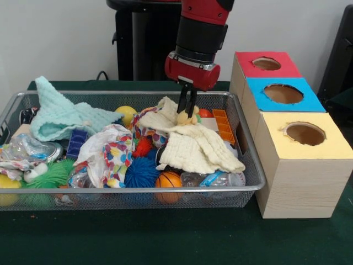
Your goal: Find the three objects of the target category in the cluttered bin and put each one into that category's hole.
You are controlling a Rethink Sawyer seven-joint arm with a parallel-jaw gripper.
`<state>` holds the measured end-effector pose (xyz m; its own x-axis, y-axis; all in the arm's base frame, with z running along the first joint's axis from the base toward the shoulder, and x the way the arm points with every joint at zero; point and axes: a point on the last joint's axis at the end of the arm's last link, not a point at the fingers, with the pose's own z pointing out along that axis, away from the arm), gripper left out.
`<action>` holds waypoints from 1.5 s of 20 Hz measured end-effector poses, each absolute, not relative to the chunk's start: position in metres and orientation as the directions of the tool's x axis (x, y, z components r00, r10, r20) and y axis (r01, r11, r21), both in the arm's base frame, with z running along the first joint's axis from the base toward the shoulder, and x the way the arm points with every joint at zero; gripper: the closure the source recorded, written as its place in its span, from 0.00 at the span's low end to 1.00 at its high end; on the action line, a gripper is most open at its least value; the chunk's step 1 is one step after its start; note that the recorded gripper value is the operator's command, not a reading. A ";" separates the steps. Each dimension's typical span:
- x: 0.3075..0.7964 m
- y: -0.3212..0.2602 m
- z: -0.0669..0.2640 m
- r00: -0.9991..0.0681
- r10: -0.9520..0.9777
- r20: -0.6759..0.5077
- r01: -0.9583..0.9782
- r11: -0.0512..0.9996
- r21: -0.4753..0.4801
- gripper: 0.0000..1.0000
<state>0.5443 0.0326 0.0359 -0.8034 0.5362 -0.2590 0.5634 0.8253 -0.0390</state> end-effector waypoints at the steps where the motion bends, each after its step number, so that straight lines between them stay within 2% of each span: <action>1: 0.544 0.033 0.037 -0.806 0.535 -0.254 0.562 0.826 -0.041 1.00; 12: 0.538 0.044 0.042 -0.829 0.519 -0.208 0.540 0.839 -0.061 1.00; 16: 0.538 0.049 0.055 -0.834 0.525 -0.171 0.541 0.839 -0.065 1.00; 23: 0.538 0.074 0.114 -0.848 0.529 -0.034 0.530 0.844 -0.075 1.00; 30: 0.531 0.093 0.166 -0.856 0.515 0.033 0.511 0.855 -0.089 1.00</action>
<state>0.5314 0.0929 0.1663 -0.8563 0.5154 0.0334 0.5111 0.8549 -0.0886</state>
